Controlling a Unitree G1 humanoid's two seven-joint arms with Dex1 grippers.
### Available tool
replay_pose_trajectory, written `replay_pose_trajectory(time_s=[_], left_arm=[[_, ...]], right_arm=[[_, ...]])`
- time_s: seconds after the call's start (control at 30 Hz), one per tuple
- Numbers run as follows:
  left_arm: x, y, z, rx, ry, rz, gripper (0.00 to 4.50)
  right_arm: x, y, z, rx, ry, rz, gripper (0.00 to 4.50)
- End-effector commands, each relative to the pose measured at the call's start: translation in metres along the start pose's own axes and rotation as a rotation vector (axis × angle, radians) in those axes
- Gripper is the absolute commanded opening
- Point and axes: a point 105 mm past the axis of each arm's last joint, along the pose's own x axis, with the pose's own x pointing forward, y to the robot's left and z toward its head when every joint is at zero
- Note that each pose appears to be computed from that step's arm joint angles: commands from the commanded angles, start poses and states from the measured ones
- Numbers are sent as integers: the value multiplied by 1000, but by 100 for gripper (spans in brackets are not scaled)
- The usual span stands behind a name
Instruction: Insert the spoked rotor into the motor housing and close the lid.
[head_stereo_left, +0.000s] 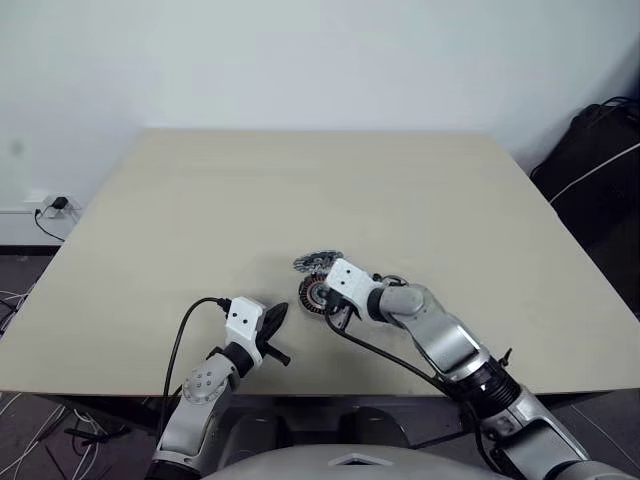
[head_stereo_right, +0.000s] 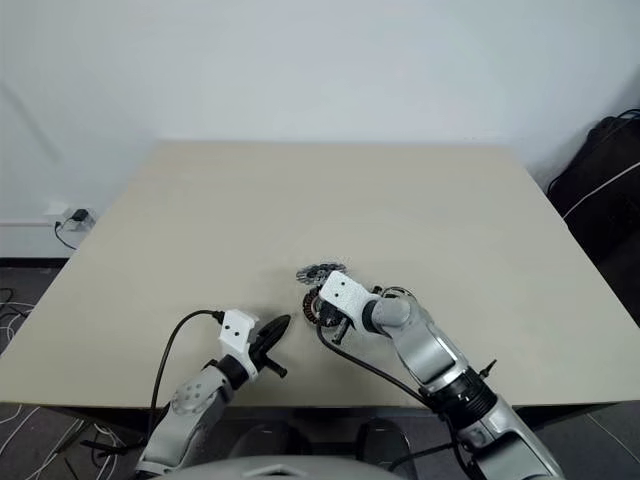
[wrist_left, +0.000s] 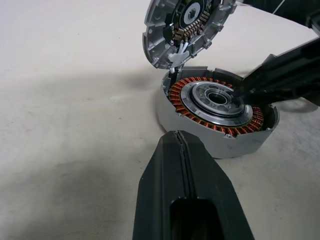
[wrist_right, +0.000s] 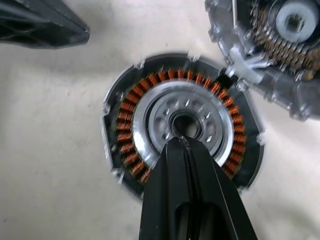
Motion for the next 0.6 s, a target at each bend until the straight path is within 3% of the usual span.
replay_pose_trajectory(time_s=[0.03, 0.3, 0.4, 0.6], left_arm=[[3, -2, 17, 31, -53, -7, 0], [-2, -4, 19, 34, -48, -3, 0], [-2, -3, 19, 40, -46, -3, 0], [1, -6, 21, 39, -42, -22, 0]], right_arm=[[-13, -14, 8, 41, -68, -63, 2], [-70, -49, -12, 227, -162, -252, 2], [-93, -63, -36, 313, -149, -367, 64], [-114, -67, -69, 490, -136, -495, 263]])
